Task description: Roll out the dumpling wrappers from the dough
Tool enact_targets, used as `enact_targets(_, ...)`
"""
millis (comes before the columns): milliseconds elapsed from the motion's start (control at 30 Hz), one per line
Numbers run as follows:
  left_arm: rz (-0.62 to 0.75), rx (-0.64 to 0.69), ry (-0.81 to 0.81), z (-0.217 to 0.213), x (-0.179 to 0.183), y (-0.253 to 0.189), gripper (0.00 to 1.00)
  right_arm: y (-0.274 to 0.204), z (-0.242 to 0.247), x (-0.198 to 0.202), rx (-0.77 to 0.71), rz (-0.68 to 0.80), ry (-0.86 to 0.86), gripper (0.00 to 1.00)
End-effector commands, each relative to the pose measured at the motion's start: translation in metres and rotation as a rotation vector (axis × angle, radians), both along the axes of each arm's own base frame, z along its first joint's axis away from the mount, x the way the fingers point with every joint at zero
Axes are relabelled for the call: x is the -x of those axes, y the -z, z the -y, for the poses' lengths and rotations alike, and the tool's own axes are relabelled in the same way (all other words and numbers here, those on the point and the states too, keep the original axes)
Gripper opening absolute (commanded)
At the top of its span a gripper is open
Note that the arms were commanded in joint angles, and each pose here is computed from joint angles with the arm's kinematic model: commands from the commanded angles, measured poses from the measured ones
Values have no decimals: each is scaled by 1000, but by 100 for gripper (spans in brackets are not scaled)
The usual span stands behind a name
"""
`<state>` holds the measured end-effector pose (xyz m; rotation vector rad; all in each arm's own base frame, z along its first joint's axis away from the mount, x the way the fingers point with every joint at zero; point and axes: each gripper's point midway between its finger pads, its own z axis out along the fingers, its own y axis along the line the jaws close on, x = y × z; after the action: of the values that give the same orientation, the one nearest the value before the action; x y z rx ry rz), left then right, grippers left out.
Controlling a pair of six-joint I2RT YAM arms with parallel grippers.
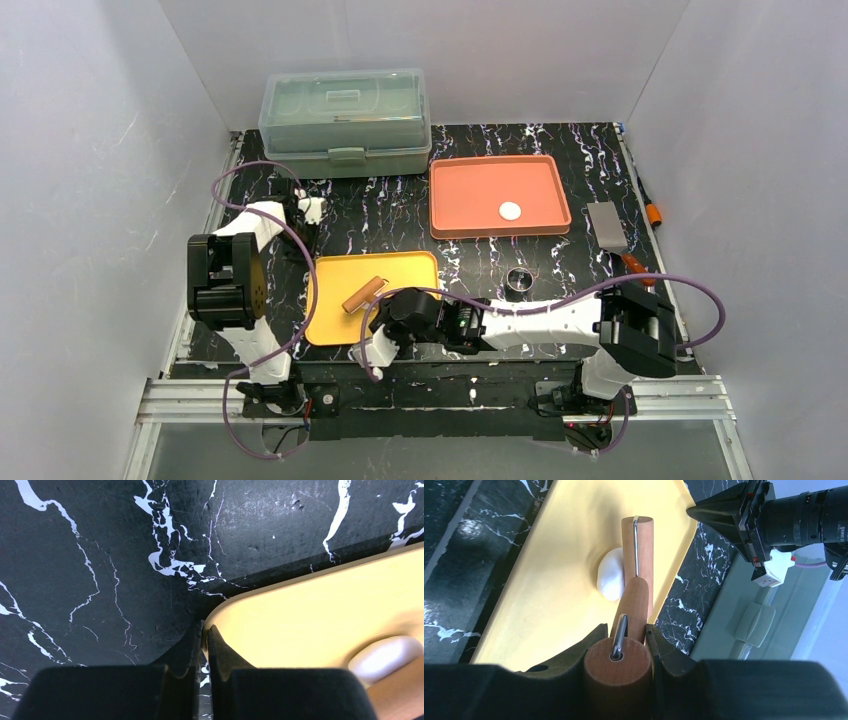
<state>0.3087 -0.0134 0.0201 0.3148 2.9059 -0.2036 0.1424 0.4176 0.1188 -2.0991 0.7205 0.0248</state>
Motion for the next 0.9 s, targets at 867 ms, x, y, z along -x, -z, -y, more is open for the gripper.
enact_targets(867, 35, 16, -103, 10, 17, 13, 0, 40, 69, -1, 317, 67, 131, 1)
